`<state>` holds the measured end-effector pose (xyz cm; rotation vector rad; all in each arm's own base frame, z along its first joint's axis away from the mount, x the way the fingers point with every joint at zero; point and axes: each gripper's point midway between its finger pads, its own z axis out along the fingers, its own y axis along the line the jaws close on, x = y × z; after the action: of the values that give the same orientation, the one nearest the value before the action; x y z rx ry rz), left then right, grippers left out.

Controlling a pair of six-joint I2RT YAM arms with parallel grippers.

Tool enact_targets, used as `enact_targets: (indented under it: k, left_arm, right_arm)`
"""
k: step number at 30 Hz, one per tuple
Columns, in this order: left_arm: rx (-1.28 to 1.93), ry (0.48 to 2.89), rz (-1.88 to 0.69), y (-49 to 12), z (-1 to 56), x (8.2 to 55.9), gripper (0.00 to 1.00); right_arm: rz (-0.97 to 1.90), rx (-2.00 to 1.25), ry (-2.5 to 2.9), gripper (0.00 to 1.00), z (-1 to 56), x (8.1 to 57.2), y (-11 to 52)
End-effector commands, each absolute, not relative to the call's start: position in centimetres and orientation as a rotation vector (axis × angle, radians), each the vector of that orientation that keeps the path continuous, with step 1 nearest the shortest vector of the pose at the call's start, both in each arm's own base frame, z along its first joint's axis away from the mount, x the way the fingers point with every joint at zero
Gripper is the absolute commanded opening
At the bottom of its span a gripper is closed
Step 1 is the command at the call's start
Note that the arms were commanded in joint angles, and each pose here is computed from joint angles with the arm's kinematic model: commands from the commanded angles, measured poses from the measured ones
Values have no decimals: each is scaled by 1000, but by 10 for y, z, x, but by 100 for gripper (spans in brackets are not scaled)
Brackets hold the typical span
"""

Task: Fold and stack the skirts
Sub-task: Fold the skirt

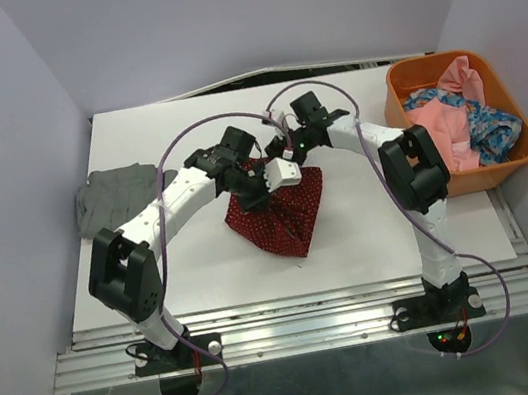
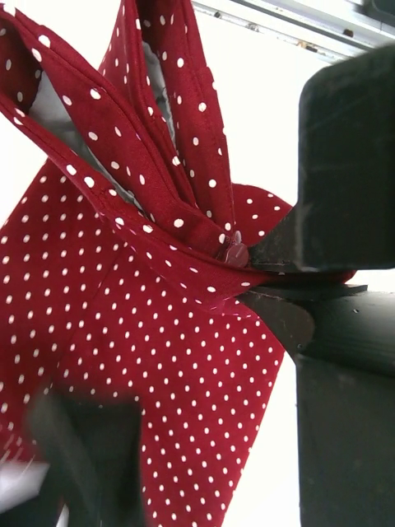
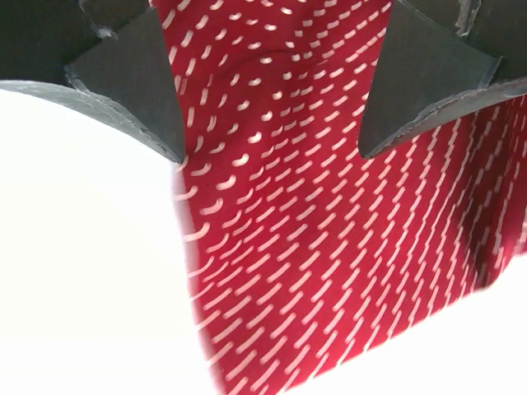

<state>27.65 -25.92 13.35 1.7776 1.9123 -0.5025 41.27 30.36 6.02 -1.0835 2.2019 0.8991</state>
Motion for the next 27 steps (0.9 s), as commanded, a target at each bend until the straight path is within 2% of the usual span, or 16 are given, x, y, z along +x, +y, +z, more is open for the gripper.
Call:
enact_targets:
  k: [1,4,7,8,14,17,19,27]
  left_arm:
    - [1785,1887,-535,-256,141,267,0]
    - [1789,1892,-537,-254,140,265,0]
    - [1777,1911,-535,-254,140,267,0]
    - [1770,1912,-534,-256,142,270,0]
    - [1724,1971,-529,-256,144,293,0]
    - [1695,1973,-514,-259,152,313,0]
    - [1685,1989,-513,-260,152,320,0]
    - [1625,1993,-466,-269,151,367,0]
  right_arm:
    - [776,-897,2125,90,113,485,289]
    - [760,-874,2103,88,119,503,288]
    - [756,-876,2123,75,104,508,289]
    - [766,-877,2141,68,98,507,290]
    - [842,-906,2228,51,55,492,292]
    - [874,-907,2271,39,35,484,291]
    - [894,-911,2292,36,26,478,291]
    - [965,-938,2298,36,19,460,296]
